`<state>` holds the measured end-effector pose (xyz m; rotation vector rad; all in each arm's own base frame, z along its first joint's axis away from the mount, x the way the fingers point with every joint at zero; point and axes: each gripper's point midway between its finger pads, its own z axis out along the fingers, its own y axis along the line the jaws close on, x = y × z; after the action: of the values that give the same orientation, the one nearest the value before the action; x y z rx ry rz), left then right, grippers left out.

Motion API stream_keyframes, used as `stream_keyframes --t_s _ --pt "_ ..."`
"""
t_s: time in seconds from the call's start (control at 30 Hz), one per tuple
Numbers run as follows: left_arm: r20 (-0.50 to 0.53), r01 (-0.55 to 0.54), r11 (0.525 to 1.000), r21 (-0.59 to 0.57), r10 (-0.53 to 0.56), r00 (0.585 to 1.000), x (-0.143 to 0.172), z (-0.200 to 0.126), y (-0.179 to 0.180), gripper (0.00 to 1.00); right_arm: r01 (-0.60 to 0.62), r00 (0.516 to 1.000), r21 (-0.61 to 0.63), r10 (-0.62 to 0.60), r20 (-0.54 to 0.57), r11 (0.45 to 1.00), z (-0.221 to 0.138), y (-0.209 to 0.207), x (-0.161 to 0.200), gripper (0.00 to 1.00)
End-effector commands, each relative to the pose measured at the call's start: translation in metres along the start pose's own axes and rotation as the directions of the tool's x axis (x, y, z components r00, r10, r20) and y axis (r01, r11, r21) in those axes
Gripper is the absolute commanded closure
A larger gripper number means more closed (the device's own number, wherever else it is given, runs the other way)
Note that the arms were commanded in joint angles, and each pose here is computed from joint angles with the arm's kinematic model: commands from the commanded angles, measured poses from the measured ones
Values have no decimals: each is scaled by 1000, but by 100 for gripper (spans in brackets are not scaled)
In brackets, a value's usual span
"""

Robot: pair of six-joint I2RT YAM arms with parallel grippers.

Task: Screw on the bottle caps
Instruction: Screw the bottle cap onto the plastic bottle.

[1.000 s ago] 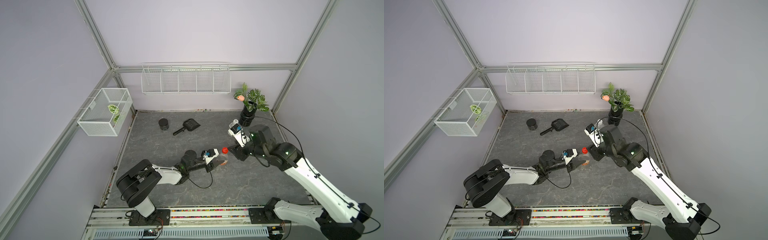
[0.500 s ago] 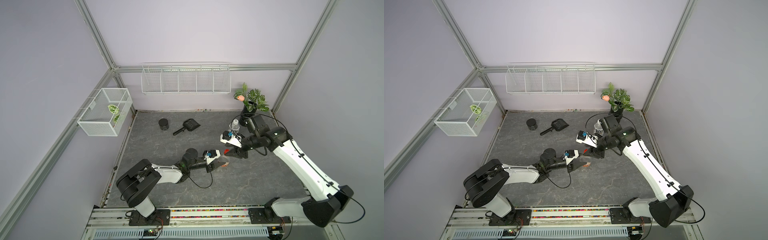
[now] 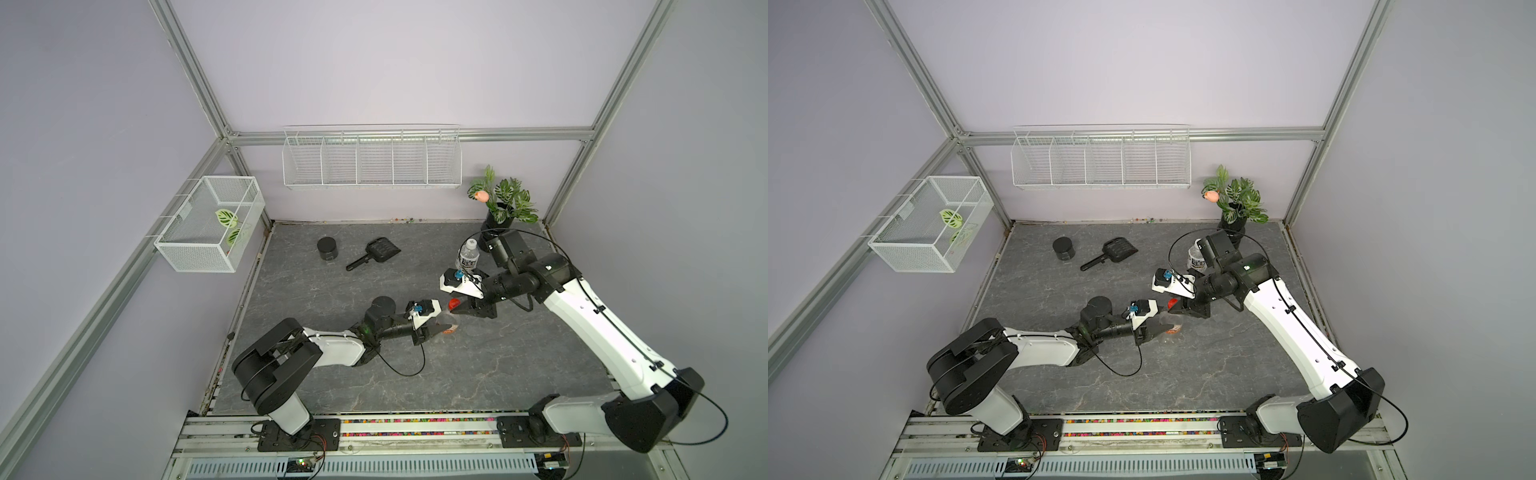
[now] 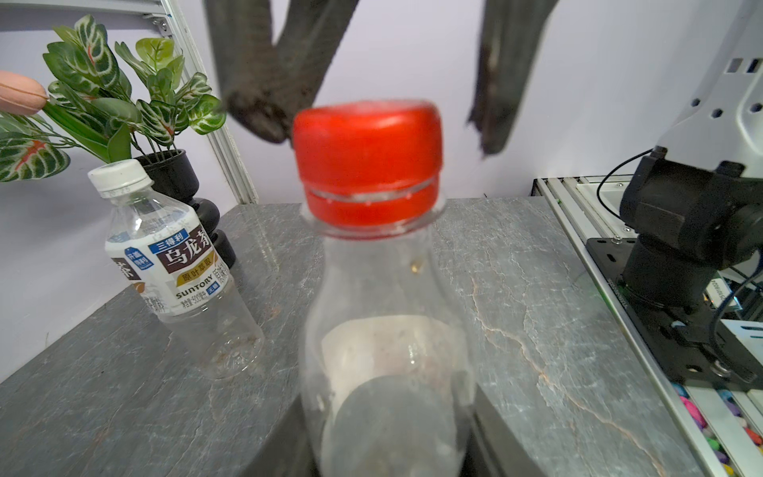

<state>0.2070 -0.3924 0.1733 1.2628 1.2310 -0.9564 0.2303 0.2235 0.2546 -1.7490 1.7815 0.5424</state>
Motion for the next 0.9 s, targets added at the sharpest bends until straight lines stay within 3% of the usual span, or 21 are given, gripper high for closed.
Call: stream_keyframes --t_s 0.0,0.2,0.4,0.5,0.6,0.7,0.8,0.87 --pt "-128 88 995 39 -83 988 40 0 -11 53 -1 1000 -13 0 -22 1000 2 5 9 55" --pt "-134 86 995 47 -79 988 39 2 -12 53 -11 999 13 11 -32 1000 2 1 11 62" --pt "-142 86 995 59 -77 987 40 3 -12 53 -60 998 15 61 -35 998 4 -2 11 86" --pt "-147 78 995 61 -68 987 38 4 -11 53 -134 990 29 135 -48 991 7 -2 9 93" --pt "-127 64 997 39 -58 990 32 3 -7 54 -274 954 168 290 -78 947 15 -15 15 100" --pt "-102 46 999 10 -45 994 22 3 0 54 -466 849 377 525 -63 800 20 -34 23 100" --pt "-71 37 998 -50 -40 997 12 1 10 54 -676 613 532 790 23 509 15 -47 39 100" --pt "-47 36 995 -95 -41 998 5 0 18 54 -753 398 606 911 108 257 13 -43 52 100"
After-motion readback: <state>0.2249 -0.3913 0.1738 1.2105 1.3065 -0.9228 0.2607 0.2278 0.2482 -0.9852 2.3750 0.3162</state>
